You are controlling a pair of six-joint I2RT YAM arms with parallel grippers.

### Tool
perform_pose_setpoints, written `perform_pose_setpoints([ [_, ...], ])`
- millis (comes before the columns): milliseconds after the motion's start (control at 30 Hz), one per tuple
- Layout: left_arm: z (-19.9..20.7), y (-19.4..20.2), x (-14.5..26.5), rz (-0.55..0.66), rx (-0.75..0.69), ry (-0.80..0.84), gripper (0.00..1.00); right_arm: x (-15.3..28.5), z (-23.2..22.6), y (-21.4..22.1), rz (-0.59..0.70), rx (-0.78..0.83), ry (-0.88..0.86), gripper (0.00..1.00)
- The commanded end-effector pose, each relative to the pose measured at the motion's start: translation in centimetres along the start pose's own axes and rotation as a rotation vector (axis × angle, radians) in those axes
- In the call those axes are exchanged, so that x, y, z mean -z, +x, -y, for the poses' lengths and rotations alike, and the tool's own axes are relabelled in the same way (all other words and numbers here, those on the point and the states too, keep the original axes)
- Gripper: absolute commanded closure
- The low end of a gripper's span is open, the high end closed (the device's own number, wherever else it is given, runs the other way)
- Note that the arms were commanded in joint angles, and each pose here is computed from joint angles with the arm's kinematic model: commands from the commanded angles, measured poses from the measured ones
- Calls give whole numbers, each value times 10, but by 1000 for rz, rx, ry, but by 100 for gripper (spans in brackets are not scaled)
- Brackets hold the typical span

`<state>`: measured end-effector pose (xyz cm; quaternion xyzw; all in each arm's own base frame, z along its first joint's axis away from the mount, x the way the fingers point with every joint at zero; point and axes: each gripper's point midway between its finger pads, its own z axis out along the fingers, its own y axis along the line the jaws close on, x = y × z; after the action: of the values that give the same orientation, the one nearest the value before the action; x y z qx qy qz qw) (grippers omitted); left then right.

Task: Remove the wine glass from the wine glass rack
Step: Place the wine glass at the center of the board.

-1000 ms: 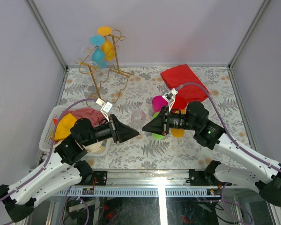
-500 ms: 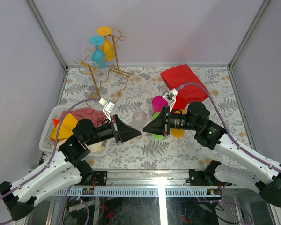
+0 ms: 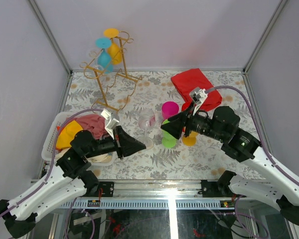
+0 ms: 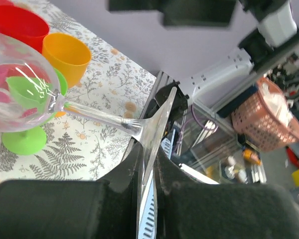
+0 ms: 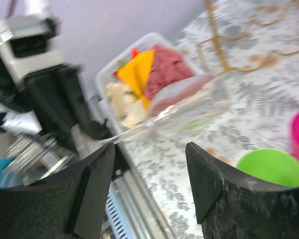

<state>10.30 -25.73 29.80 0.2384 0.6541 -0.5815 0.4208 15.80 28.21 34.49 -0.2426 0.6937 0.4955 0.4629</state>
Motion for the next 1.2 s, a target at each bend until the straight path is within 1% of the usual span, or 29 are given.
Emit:
perform_pose_setpoints([
  [0,20,-3,10,22,-324,146,100,9,58,-18,0,65,353,28],
  [33,20,-1,11,17,-363,152,100,10,64,-19,-18,56,373,28],
  [100,23,7,14,-8,-435,203,100,3,74,-15,-70,-21,331,26],
  [167,28,15,17,-30,-484,259,100,-1,69,-17,-81,-123,199,26],
  [200,30,18,19,-37,-508,282,100,-1,68,-19,-76,-144,160,26],
  [333,35,33,26,-63,-582,359,100,-1,45,-28,-62,-135,-2,25],
  [467,38,45,31,-97,-608,417,100,-1,27,-35,-70,-157,-134,25],
  [600,40,52,34,-114,-622,455,100,-2,23,-34,-82,-158,-185,24],
  [733,43,54,36,-115,-631,475,100,-7,15,-22,-162,-241,-279,24],
  [867,42,51,39,-95,-659,456,100,-4,3,-11,-247,-328,-400,31],
  [1000,42,50,43,-71,-687,442,100,3,-3,-2,-286,-342,-439,37],
  [1167,40,51,42,-77,-681,436,100,17,-24,1,-319,-328,-551,40],
])
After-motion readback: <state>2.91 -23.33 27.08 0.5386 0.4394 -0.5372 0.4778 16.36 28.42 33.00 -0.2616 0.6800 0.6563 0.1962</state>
